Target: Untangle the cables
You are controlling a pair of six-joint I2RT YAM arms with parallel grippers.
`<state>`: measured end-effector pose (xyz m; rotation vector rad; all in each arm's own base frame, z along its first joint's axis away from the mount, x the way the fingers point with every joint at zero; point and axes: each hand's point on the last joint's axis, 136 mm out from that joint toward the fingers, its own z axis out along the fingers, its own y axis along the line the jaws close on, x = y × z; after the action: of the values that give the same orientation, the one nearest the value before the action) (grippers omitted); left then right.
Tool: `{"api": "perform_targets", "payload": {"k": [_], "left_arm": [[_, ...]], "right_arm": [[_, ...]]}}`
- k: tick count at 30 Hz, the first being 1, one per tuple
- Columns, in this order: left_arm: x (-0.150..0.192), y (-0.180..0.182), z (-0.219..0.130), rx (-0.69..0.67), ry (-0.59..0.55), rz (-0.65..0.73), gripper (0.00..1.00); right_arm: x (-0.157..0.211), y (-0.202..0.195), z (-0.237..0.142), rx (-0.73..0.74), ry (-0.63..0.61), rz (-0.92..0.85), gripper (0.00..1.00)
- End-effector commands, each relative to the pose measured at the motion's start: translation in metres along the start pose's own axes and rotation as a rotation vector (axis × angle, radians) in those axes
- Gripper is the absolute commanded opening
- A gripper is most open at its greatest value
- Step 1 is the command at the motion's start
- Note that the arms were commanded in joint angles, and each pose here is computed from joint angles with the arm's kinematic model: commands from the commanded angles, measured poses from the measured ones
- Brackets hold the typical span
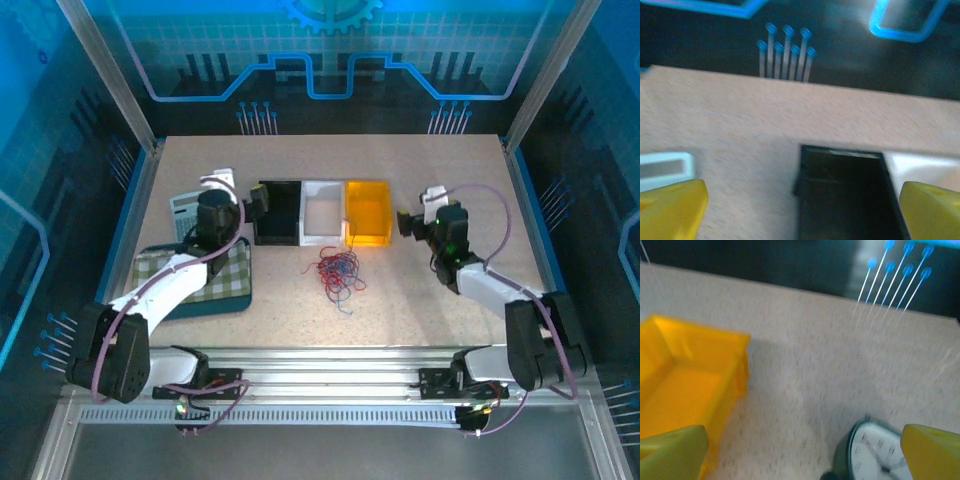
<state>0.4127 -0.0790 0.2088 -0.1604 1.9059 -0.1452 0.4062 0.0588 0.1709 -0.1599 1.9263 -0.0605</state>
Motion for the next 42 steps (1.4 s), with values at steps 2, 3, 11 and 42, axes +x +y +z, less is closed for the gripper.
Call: {"api": "perform_targets", "payload": {"k": [2, 3, 11, 42], "left_arm": [[0.052, -0.06, -0.003, 0.113, 0.254, -0.038, 0.99], [0.064, -0.08, -0.007, 0.176, 0.307, -0.023, 0.99], [0.139, -0.144, -0.051, 0.435, 0.639, 0.119, 0.99], [0.192, -0.135, -0.038, 0.335, 0.76, 0.166, 0.91]], "right_arm": [[-0.007, 0.027, -0.013, -0.034, 0.11, -0.04, 1.0], [-0.011, 0.039, -0.015, -0.065, 0.115, -0.058, 1.0], [0.018, 0.121, -0.052, -0.309, 0.226, -0.112, 0.93], [0.126, 0.204, -0.108, -0.754, 0.663, -0.112, 0.16]]}}
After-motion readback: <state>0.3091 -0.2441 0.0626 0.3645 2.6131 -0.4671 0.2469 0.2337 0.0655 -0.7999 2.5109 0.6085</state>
